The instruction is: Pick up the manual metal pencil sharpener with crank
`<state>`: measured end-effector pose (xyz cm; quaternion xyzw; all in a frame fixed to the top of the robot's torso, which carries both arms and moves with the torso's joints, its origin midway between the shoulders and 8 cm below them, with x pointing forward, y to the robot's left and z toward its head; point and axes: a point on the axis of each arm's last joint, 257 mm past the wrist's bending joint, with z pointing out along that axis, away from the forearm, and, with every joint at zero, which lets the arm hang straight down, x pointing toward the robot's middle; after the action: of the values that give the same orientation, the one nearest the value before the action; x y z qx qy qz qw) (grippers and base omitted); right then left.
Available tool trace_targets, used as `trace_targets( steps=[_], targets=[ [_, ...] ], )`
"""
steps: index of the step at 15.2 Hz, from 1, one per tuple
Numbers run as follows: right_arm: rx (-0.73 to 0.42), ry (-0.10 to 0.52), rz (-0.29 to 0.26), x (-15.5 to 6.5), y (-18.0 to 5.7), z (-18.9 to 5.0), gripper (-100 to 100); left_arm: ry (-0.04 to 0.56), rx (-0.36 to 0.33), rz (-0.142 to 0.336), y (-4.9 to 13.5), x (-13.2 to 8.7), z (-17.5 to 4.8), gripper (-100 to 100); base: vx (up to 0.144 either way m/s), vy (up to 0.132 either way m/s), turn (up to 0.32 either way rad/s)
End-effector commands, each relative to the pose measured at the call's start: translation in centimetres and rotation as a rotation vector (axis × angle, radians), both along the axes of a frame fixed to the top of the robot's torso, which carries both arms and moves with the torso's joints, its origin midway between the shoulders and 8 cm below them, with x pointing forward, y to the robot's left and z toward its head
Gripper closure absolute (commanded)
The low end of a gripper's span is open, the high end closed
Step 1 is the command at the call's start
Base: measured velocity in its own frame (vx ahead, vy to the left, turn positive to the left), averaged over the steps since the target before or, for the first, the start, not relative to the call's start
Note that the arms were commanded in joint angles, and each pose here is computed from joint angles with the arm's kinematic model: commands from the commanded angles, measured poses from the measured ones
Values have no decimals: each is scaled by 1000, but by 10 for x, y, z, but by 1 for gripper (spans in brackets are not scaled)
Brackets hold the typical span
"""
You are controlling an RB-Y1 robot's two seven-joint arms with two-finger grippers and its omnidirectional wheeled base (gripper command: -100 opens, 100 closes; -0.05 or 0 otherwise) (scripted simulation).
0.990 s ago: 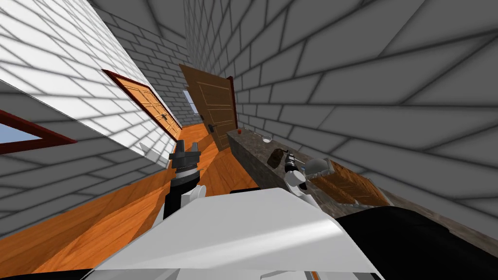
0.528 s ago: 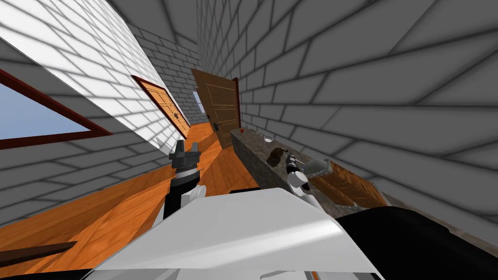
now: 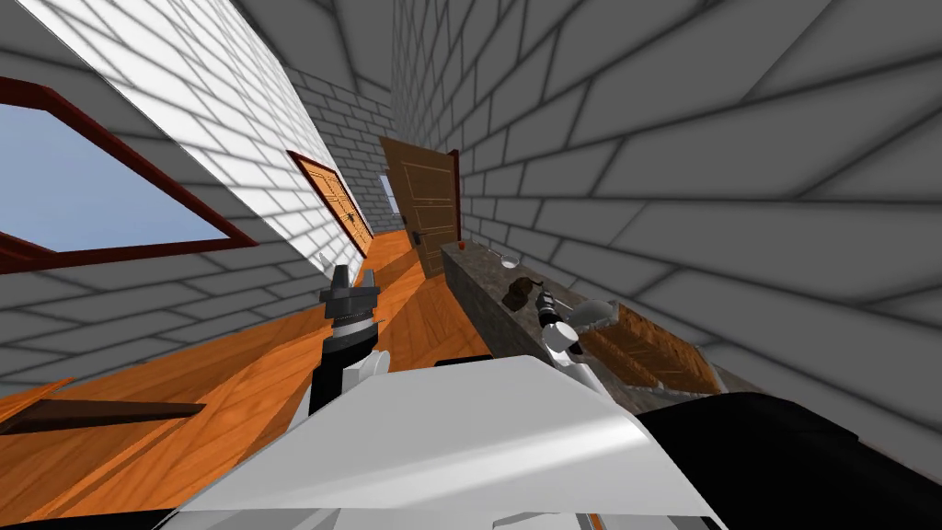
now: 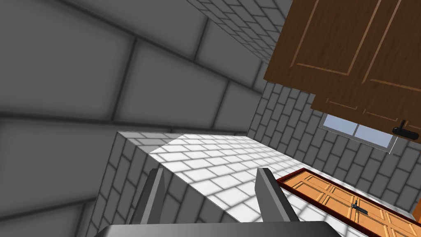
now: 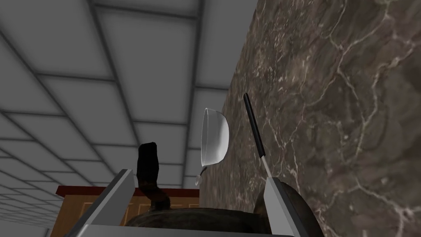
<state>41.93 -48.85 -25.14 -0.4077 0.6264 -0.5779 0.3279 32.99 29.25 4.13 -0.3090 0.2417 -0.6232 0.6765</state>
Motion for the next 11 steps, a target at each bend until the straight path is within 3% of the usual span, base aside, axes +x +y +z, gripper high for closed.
trace_targets(
  steps=[1, 11],
  targets=[
    [4, -7, 34, 10, 6, 0, -100, 0, 0, 0, 0, 0, 0, 0, -91, -82, 102],
    [-33, -67, 217, 68, 46, 29, -100, 0, 0, 0, 0, 0, 0, 0, -119, -96, 123]
  ],
)
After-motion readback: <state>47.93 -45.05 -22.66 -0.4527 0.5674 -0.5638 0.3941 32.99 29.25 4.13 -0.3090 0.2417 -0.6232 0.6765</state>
